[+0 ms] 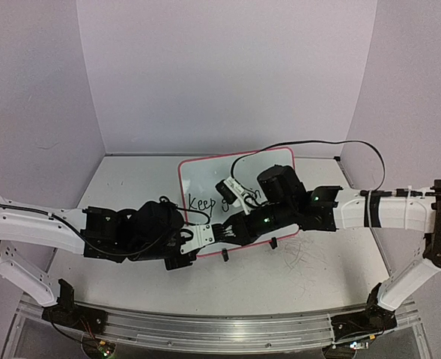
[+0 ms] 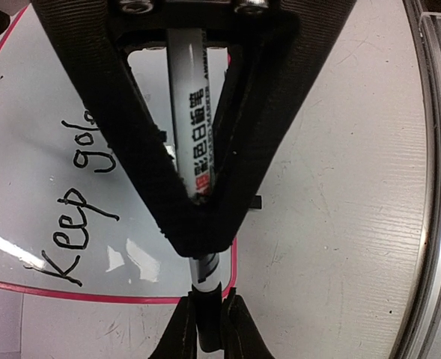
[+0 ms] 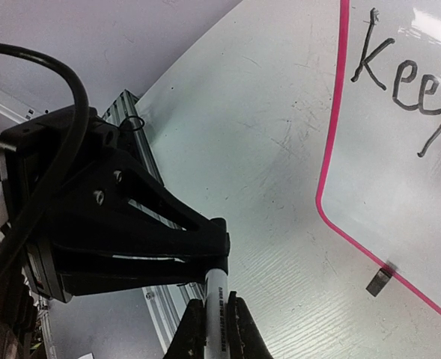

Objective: Write a sentence on the whiteboard
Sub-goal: Insert the pen cap into the whiteboard marker, then put down the whiteboard marker at the center of the board.

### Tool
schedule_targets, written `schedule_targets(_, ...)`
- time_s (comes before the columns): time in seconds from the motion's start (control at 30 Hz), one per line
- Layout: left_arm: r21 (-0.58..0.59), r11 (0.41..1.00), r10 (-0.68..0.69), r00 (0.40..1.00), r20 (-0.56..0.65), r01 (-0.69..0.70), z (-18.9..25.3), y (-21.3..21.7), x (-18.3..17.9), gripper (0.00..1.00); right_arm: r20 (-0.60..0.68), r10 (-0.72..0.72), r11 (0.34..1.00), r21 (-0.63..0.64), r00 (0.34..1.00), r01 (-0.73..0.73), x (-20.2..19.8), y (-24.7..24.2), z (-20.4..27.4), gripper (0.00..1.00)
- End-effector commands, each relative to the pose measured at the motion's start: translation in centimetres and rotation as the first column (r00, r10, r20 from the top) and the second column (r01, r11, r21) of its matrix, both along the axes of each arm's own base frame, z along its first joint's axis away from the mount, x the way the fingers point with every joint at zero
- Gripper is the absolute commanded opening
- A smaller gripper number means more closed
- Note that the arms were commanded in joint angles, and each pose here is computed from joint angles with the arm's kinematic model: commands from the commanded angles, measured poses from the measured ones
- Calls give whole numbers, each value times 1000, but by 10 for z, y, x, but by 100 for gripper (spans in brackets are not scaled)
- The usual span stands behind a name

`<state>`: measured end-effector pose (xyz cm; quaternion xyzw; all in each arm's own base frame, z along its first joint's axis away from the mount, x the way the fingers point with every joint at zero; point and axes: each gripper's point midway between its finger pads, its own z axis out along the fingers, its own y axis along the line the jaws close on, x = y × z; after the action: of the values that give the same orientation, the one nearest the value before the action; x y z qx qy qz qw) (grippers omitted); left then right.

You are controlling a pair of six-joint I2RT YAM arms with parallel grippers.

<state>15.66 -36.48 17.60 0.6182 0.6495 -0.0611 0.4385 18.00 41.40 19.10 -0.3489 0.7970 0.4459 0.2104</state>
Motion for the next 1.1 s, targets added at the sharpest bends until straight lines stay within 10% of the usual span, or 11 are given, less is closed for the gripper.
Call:
schedule_targets(0.0,-428,901,-17,993,120,67,119,-38,-4,0,0,65,996,63,998,-65,-21,29,3,0)
schedule_targets(0.37,-510,860,108,984,142,-21,149,-17,10,2,173,-41,990,143,984,16,-7,11,62,0)
schedule_targets(0.63,-647,740,258,966,22,-183,193,21,20,64,245,-187,973,179,951,145,39,-40,99,0)
schedule_targets(1.07,-668,640,229,925,-304,-379,179,43,41,77,287,-256,965,129,923,228,56,-81,82,0)
